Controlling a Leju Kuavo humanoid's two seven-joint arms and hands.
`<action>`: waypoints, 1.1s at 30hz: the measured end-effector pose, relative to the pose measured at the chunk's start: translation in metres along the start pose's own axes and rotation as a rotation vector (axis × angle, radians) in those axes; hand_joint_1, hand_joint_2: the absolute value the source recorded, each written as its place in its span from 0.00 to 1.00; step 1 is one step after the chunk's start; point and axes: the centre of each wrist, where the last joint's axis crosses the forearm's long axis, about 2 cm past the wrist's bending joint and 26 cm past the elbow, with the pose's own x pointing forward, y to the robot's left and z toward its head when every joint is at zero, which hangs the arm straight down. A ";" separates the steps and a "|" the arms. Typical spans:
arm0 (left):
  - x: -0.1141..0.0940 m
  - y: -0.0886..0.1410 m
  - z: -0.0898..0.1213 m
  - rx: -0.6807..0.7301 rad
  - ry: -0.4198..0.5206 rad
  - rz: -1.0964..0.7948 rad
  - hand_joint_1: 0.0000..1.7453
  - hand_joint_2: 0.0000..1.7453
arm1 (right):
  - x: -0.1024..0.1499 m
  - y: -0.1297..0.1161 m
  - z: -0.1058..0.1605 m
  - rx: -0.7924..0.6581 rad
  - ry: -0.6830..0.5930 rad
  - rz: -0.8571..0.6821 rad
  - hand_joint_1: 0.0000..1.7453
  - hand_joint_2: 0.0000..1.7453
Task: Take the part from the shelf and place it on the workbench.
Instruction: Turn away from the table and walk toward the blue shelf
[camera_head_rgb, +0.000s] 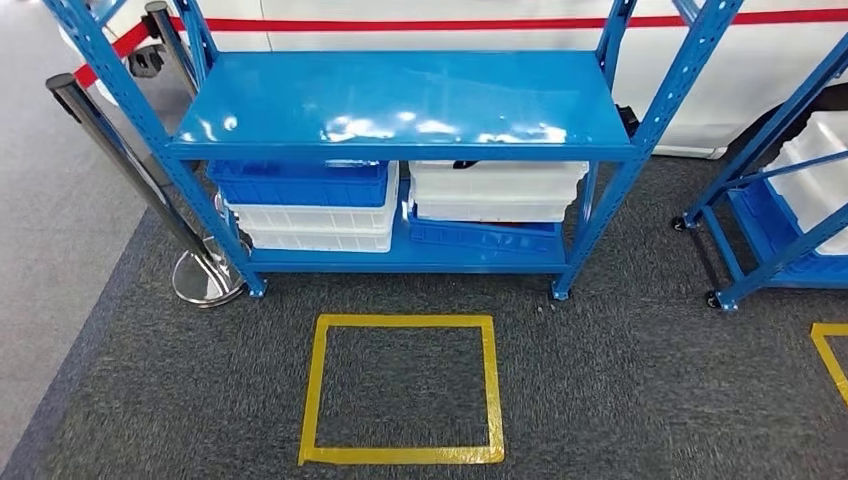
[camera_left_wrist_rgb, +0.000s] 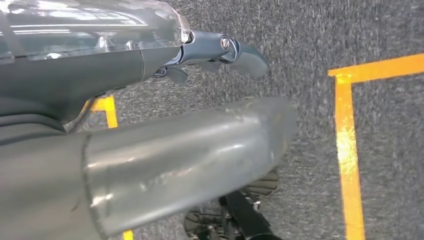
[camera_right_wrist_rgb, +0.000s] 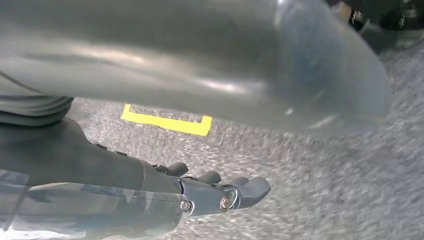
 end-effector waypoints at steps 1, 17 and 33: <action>0.000 0.000 0.000 0.000 0.000 0.001 0.00 0.00 | 0.000 0.000 0.000 0.000 -0.001 0.000 0.00 0.00; 0.001 -0.003 0.000 -0.001 0.009 0.012 0.00 0.00 | -0.004 0.000 0.001 0.001 0.008 -0.003 0.00 0.00; -0.002 -0.003 0.001 0.001 0.017 0.012 0.00 0.00 | 0.000 -0.001 0.000 0.003 0.003 -0.009 0.00 0.00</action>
